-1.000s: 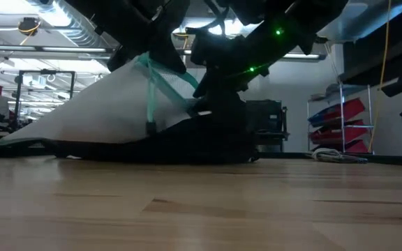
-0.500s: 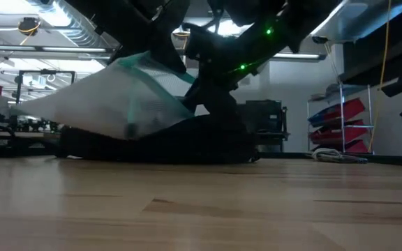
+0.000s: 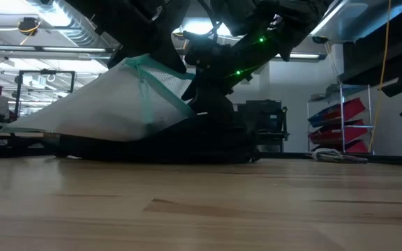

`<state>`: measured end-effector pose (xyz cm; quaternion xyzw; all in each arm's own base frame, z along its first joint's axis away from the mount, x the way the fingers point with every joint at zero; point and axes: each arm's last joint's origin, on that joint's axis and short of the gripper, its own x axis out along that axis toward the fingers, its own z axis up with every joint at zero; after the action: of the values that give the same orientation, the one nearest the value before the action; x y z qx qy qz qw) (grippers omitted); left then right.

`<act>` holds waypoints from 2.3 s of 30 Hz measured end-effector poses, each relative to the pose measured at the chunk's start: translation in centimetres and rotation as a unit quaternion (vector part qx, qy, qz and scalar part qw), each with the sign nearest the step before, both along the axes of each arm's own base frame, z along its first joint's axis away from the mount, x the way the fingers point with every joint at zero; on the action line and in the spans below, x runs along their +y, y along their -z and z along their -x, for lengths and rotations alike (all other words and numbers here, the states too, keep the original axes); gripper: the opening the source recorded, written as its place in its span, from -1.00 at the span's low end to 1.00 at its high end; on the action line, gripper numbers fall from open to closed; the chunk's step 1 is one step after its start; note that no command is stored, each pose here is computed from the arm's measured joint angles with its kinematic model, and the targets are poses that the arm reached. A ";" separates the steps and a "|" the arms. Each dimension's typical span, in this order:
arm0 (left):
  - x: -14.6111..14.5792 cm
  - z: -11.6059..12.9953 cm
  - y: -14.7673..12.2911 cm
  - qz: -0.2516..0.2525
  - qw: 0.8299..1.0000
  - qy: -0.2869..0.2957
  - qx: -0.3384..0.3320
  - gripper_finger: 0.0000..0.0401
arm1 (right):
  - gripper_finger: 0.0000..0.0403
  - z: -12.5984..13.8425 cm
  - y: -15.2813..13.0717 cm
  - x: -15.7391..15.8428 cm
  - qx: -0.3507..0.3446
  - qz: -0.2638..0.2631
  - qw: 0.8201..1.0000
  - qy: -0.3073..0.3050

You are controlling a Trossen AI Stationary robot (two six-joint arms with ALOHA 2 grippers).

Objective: Unpack backpack
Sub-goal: Put the tin pencil case into the blue zip bag, then close the blue zip bag

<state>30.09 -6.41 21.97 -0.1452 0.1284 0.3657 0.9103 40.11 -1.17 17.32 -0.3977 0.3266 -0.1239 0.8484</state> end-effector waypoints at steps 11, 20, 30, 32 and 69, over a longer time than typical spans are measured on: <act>-0.1 0.0 0.0 0.002 1.000 0.005 0.003 -0.97 | 0.03 2.3 -1.1 0.2 0.067 -0.069 0.995 0.020; -0.2 0.0 0.1 -0.001 0.999 0.028 0.016 -0.97 | 0.03 4.9 -5.7 1.9 0.031 -0.320 0.946 -0.033; 0.3 -0.2 0.0 0.014 1.000 0.011 0.000 -0.97 | 0.03 2.9 -1.5 8.9 -0.010 -0.528 0.848 0.036; 0.3 -0.2 0.0 0.017 1.000 0.010 -0.002 -0.97 | 0.03 2.2 -0.6 9.8 -0.034 -0.521 0.852 0.035; 0.3 -0.2 -0.1 0.032 0.999 0.005 -0.016 -0.97 | -0.98 -0.5 3.2 11.5 -0.160 -0.496 0.853 0.000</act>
<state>30.27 -6.11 22.05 -0.1792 0.1258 0.3549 0.9089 40.66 10.30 14.11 0.1017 0.2044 -0.0073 0.9736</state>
